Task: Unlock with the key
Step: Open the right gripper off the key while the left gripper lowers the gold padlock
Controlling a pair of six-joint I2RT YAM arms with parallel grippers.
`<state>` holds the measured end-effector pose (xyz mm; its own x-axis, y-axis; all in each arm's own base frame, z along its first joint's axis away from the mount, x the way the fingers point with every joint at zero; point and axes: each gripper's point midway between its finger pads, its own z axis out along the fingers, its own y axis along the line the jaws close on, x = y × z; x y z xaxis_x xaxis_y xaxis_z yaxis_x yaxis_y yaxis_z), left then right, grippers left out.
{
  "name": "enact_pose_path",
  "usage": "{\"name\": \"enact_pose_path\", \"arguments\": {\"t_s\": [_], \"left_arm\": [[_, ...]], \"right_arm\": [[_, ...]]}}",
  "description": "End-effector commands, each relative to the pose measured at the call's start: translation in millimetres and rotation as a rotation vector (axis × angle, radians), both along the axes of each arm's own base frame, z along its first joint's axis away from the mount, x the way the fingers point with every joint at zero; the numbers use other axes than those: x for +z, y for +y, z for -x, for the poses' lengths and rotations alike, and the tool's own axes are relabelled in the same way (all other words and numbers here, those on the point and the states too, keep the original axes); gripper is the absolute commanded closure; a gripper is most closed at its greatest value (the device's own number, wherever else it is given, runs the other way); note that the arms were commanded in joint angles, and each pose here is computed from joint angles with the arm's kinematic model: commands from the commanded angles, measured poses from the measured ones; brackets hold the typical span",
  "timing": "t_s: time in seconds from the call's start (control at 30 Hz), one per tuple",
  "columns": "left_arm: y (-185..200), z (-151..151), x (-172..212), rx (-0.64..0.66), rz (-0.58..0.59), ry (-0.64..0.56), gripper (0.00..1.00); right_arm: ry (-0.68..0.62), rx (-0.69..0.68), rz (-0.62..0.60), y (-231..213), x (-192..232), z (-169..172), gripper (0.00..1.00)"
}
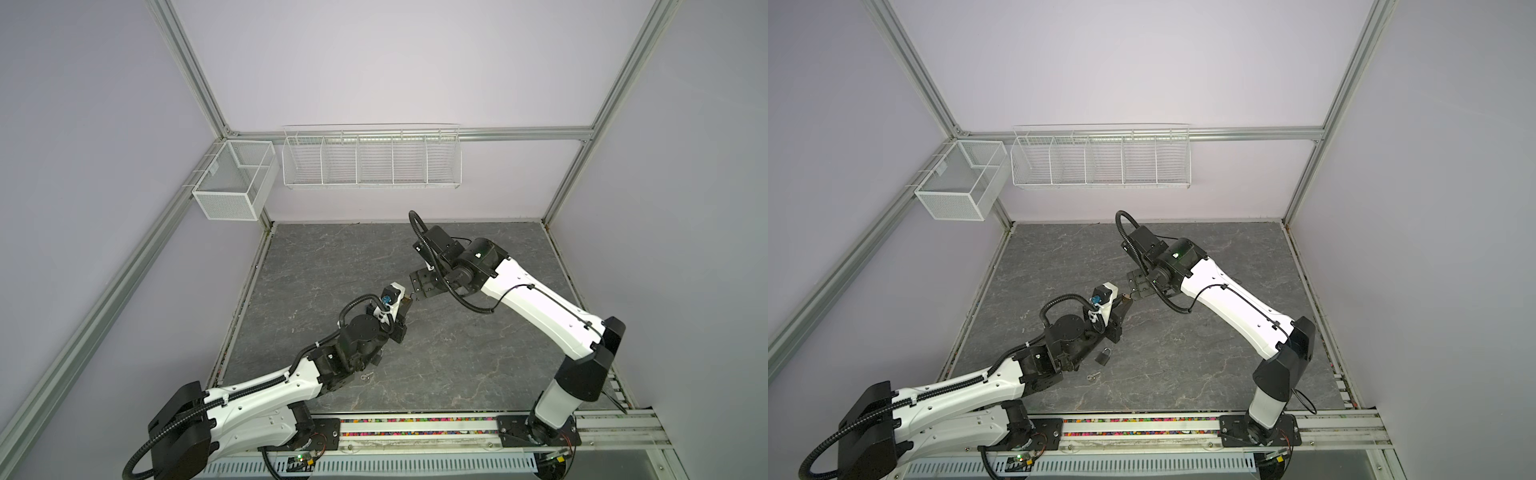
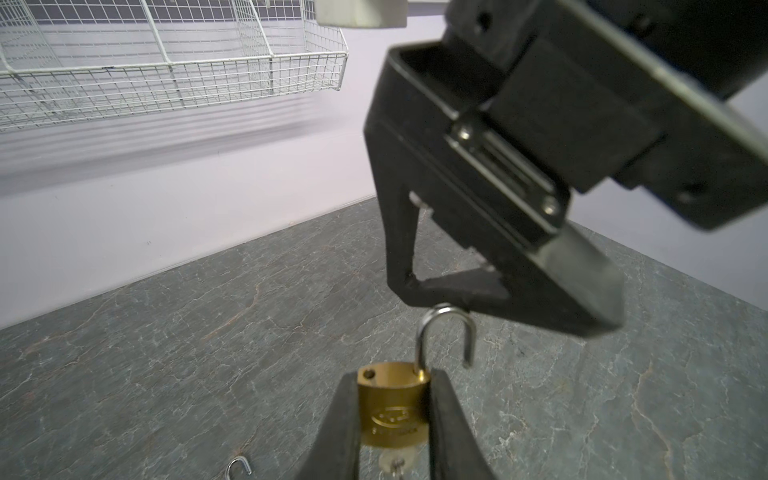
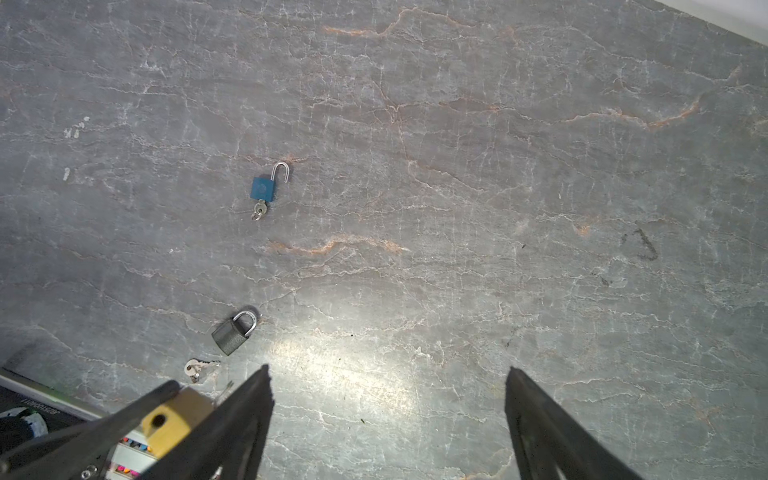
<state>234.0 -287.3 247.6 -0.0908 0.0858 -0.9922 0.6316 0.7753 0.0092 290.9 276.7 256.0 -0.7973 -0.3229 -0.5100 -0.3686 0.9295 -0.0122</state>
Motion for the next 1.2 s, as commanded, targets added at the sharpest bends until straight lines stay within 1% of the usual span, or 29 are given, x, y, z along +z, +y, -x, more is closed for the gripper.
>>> {"name": "enact_pose_path", "arguments": {"t_s": [0.0,0.13,0.23,0.33,0.4,0.47,0.53,0.63,0.8,0.87,0.97,1.07,1.17], "left_arm": [[1.2,-1.3,14.0,0.013,0.038,-0.029,1.0],[1.4,-4.0,12.8,0.032,0.055,-0.002,1.0],[2.6,-7.4,8.6,0.062,0.068,0.044,1.0],[3.6,-8.2,1.9,0.083,0.108,0.111,1.0],[5.0,-9.6,-7.3,0.11,0.136,0.176,1.0],[4.1,-9.8,-18.5,0.128,0.139,0.246,1.0],[2.8,-10.9,-31.3,0.154,0.121,0.323,1.0],[-1.8,-13.2,-53.1,0.194,0.083,0.457,1.0],[-7.4,-24.7,-99.7,0.245,0.026,0.73,1.0],[-10.5,-31.2,-114.5,0.27,-0.003,0.797,1.0],[-12.7,-43.2,-135.0,0.354,-0.047,0.892,1.0],[-16.2,-53.7,-154.5,0.426,-0.139,0.964,1.0],[-23.6,-63.5,-174.7,0.461,-0.208,1.035,1.0]], "right_arm": [[-0.015,0.011,-0.006,-12.4,11.9,8.3,0.11],[-0.035,0.001,-0.036,-20.6,20.4,9.7,0.11],[-0.056,-0.006,-0.075,-27.4,24.8,10.3,0.09],[-0.063,-0.021,-0.116,-35.5,23.7,9.3,0.08],[-0.055,-0.034,-0.151,-42.5,20.5,8.4,0.08],[-0.049,-0.038,-0.186,-47.1,15.1,9.5,0.08],[-0.043,-0.056,-0.228,-51.8,7.8,9.4,0.07],[0.014,-0.096,-0.294,-59.4,-12.9,13.1,0.07],[0.081,-0.182,-0.372,-74.4,-45.8,16.4,0.07],[0.103,-0.213,-0.392,-80.7,-57.7,16.0,0.07],[0.133,-0.258,-0.405,-90.9,-73.8,14.8,0.07],[0.145,-0.288,-0.399,-100.5,-86.4,13.6,0.07],[0.165,-0.298,-0.396,-106.3,-94.4,12.5,0.07]]}}
